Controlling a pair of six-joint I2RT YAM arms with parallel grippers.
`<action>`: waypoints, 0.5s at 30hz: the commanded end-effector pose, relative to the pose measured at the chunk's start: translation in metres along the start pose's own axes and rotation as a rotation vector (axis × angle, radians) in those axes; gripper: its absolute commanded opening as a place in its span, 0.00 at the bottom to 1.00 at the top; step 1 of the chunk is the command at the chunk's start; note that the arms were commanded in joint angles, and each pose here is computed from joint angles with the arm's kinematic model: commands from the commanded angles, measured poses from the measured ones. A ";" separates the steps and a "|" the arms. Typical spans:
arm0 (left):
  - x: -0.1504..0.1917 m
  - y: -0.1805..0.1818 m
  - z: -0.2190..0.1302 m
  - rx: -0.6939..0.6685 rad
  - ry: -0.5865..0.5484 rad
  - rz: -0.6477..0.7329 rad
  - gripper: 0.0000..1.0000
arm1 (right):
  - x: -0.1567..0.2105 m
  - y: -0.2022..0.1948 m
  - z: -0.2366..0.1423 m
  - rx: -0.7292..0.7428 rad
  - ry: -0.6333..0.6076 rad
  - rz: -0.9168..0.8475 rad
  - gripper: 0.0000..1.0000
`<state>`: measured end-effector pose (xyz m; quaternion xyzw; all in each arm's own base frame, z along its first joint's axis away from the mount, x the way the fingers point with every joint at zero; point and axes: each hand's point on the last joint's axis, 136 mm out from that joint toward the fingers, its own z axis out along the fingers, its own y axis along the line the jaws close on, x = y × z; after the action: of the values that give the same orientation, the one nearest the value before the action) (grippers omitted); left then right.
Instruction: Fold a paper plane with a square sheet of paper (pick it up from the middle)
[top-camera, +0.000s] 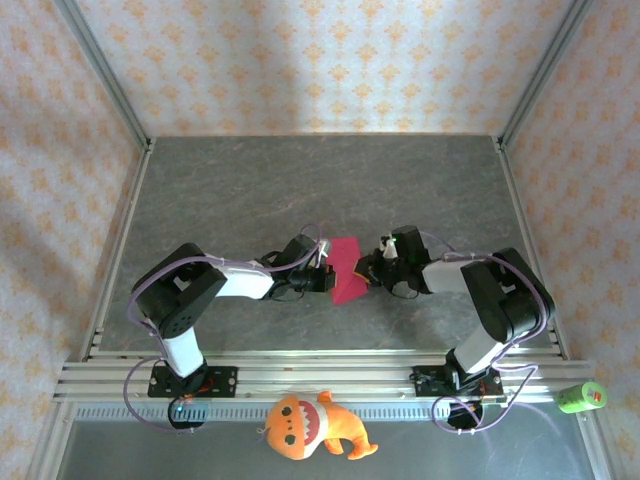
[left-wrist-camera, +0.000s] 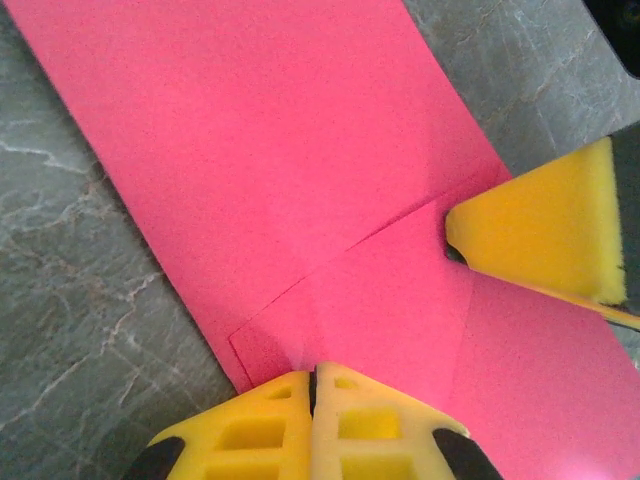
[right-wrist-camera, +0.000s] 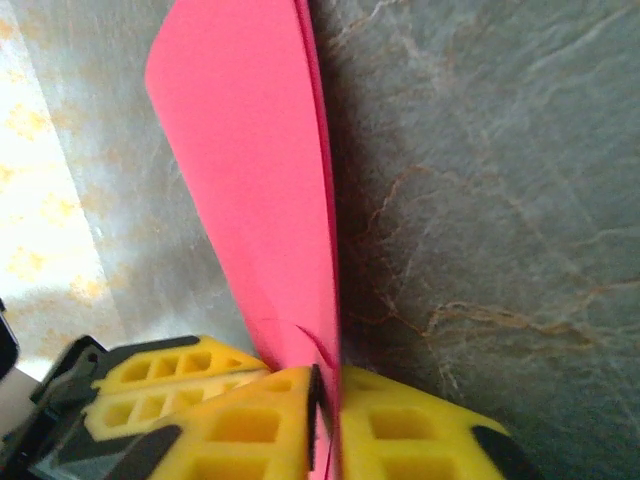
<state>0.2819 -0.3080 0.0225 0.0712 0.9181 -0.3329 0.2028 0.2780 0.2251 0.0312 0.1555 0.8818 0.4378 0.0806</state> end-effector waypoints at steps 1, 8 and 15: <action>-0.006 -0.014 -0.012 0.056 -0.020 -0.012 0.00 | -0.004 0.004 -0.001 -0.022 -0.015 -0.029 0.08; -0.037 -0.027 -0.051 0.060 -0.198 -0.023 0.09 | -0.021 0.013 -0.019 0.044 -0.120 -0.085 0.00; -0.065 0.003 -0.112 -0.082 -0.479 -0.092 0.18 | -0.046 0.006 -0.060 0.409 -0.313 -0.263 0.00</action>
<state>0.2910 -0.2634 0.1188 -0.0044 0.8685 -0.3487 0.3522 0.3072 0.1969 0.0680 0.1371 0.9172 0.3189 0.1957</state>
